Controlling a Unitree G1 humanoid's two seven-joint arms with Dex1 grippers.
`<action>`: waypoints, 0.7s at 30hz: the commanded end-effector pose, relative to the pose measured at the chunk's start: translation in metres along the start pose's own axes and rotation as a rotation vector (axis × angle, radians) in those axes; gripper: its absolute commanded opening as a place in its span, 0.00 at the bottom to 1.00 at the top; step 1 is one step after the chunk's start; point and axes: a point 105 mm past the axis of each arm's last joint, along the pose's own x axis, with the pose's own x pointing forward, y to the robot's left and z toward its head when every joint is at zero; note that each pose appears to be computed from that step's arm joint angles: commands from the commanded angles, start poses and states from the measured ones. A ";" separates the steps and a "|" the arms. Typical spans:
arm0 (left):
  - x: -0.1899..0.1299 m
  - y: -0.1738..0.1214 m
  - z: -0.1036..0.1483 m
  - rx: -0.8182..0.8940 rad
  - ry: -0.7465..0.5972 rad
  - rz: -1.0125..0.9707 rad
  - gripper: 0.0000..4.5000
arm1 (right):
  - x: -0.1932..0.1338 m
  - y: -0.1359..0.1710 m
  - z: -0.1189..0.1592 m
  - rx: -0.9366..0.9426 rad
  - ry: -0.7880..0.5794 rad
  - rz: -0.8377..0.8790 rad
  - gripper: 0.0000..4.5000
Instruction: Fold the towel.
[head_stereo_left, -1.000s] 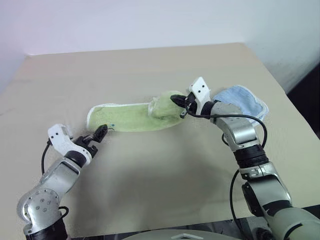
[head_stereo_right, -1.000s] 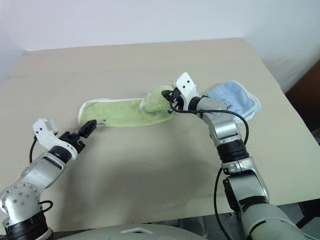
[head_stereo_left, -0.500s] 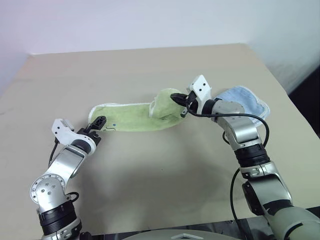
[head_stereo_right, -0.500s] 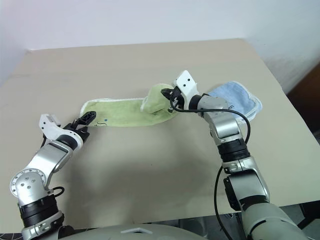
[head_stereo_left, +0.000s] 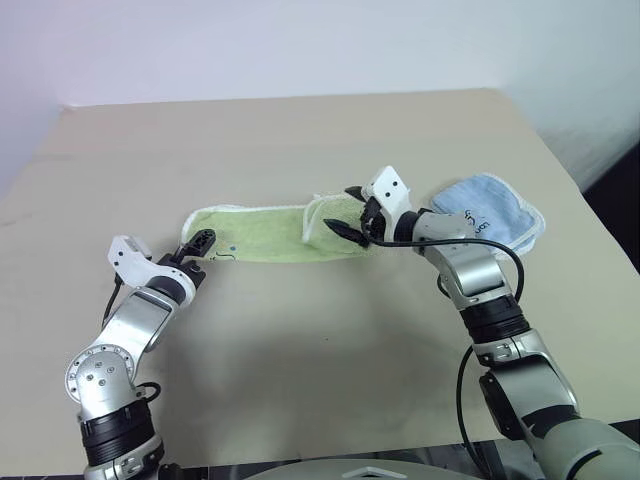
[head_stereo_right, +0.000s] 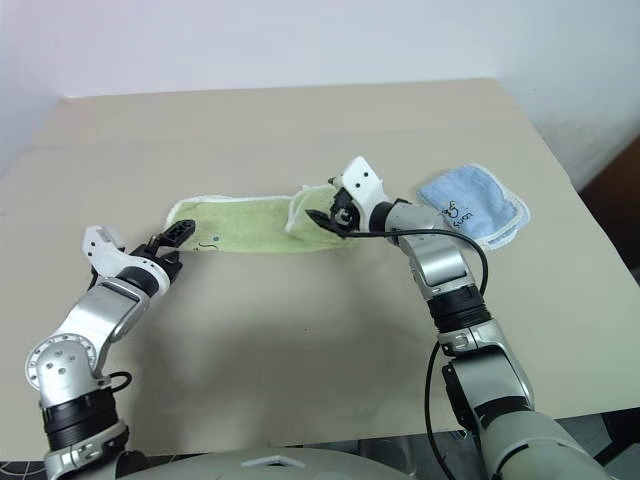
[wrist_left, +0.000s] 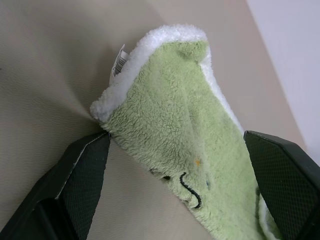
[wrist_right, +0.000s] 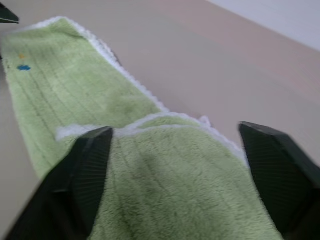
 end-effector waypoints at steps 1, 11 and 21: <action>0.002 -0.004 -0.005 -0.040 0.021 -0.022 0.78 | -0.004 -0.009 0.024 -0.045 -0.084 -0.041 0.95; 0.023 -0.023 -0.005 -0.111 0.034 -0.082 0.05 | -0.012 -0.023 0.039 -0.034 -0.137 -0.104 0.95; 0.010 -0.039 0.021 0.001 -0.091 -0.215 0.01 | -0.029 -0.031 0.027 -0.027 -0.097 -0.159 0.95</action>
